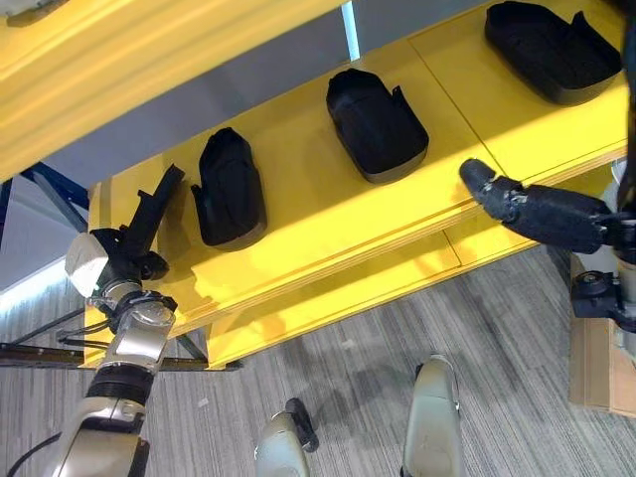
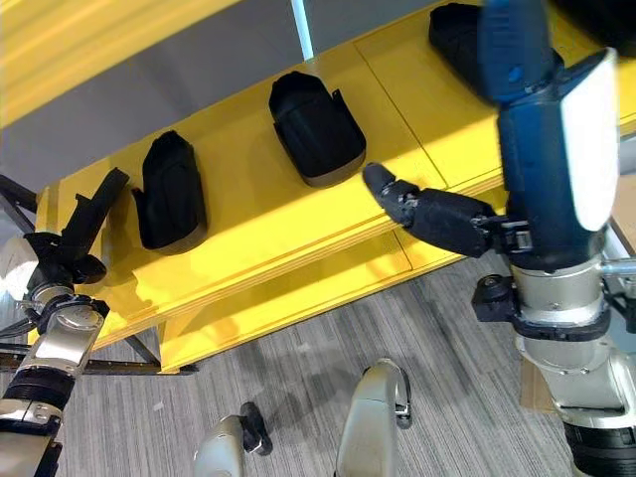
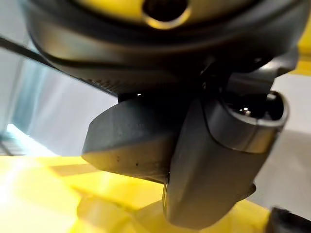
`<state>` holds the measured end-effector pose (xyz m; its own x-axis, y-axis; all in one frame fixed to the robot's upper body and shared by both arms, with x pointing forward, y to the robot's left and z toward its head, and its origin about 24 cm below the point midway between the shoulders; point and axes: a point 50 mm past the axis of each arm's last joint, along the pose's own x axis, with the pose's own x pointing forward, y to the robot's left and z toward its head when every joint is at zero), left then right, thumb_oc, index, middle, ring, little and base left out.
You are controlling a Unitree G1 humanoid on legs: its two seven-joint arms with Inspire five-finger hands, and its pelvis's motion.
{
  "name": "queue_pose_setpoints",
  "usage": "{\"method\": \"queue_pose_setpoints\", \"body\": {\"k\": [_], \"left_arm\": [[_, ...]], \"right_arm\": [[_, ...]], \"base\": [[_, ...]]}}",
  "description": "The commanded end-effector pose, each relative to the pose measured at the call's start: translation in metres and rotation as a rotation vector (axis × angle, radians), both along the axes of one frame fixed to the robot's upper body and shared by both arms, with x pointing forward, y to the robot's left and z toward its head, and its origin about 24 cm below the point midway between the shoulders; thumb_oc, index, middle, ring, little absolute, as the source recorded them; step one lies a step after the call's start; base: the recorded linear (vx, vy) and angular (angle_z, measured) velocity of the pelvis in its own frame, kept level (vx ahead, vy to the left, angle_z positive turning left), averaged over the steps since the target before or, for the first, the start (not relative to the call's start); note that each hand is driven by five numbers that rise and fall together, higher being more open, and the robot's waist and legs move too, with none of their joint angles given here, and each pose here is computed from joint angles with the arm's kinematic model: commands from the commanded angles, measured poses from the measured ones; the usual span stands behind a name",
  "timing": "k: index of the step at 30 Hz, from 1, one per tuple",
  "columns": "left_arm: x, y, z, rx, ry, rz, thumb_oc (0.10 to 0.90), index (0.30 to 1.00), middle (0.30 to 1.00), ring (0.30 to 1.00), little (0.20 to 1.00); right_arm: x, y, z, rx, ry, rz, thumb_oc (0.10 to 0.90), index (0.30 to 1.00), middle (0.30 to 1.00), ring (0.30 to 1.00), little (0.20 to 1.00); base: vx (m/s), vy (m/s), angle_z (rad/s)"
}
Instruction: Move parts from the plastic box to the shelf.
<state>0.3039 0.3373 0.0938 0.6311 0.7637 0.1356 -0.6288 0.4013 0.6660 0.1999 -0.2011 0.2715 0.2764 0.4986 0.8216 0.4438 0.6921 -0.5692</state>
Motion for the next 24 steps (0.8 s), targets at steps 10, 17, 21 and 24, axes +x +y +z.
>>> {"method": "queue_pose_setpoints", "body": {"k": [10, 17, 21, 24], "left_arm": [[0.005, 0.033, 0.067, 0.029, -0.278, 0.155, 0.4, 0.3, 0.3, 0.3, 0.3], [-0.003, 0.045, 0.066, -0.056, -0.329, 0.221, 0.4, 0.3, 0.3, 0.3, 0.3], [-0.008, 0.057, 0.076, -0.08, -0.358, 0.27, 0.4, 0.3, 0.3, 0.3, 0.3], [-0.008, 0.059, 0.081, -0.064, -0.366, 0.267, 0.4, 0.3, 0.3, 0.3, 0.3]], "right_arm": [[-0.02, 0.021, 0.023, 0.081, -0.21, 0.113, 0.9, 1.0, 1.0, 1.0, 1.0], [-0.014, 0.015, 0.008, 0.091, -0.099, 0.074, 0.9, 1.0, 1.0, 1.0, 1.0], [-0.015, 0.013, 0.003, 0.081, -0.071, 0.074, 0.9, 1.0, 1.0, 1.0, 1.0], [-0.013, 0.014, 0.002, 0.088, -0.04, 0.085, 0.9, 1.0, 1.0, 1.0, 1.0]], "base": [[-0.12, -0.105, 0.06], [-0.05, -0.027, -0.03], [-0.08, -0.011, -0.05], [-0.07, -0.053, 0.0]]}}
